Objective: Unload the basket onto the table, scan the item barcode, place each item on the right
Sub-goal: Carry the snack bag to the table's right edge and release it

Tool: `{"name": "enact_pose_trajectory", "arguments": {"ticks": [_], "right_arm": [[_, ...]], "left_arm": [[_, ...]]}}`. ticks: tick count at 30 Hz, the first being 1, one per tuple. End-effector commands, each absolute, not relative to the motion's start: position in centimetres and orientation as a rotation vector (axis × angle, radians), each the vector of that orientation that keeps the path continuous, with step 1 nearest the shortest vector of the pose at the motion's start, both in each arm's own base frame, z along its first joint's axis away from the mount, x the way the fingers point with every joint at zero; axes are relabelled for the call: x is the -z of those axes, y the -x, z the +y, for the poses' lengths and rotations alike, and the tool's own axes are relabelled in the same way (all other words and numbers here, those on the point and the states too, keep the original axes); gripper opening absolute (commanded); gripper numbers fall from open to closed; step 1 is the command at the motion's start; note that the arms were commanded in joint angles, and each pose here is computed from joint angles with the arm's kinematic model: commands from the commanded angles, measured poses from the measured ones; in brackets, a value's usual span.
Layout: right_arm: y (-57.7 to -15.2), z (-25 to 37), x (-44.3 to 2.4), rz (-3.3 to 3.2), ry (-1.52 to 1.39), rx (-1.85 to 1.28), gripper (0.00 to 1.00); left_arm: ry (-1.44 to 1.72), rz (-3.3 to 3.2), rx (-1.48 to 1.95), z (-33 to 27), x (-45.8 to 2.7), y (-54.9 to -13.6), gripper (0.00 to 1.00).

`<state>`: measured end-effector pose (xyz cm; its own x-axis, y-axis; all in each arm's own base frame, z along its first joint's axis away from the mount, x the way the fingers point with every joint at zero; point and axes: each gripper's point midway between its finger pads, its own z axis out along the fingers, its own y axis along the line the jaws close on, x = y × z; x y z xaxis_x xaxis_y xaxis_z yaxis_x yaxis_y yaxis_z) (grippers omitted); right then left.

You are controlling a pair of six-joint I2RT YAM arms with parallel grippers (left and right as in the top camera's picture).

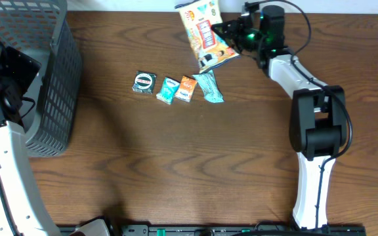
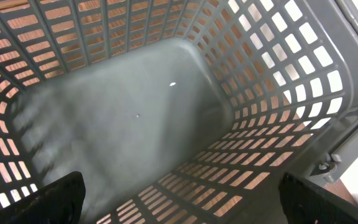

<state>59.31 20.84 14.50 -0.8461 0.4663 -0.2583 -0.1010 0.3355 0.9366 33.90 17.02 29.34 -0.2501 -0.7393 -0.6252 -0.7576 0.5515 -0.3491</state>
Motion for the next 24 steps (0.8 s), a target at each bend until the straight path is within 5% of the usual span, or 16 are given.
{"name": "enact_pose_trajectory", "arguments": {"ticks": [1, 12, 24], "right_arm": [[-60.0, 17.6, -19.3, 2.016, -0.240, -1.510, 0.01], [-57.6, 0.0, -22.6, 2.094, -0.471, -1.047, 0.01], [-45.5, -23.8, -15.4, 2.338, -0.963, -0.212, 0.02]], "left_arm": [[1.213, 1.998, -0.039, 17.3, -29.6, -33.8, 0.98], [1.213, 1.998, -0.039, 17.3, -29.6, -33.8, 0.98], [1.213, 1.998, -0.039, 17.3, -29.6, -33.8, 0.98]]}}
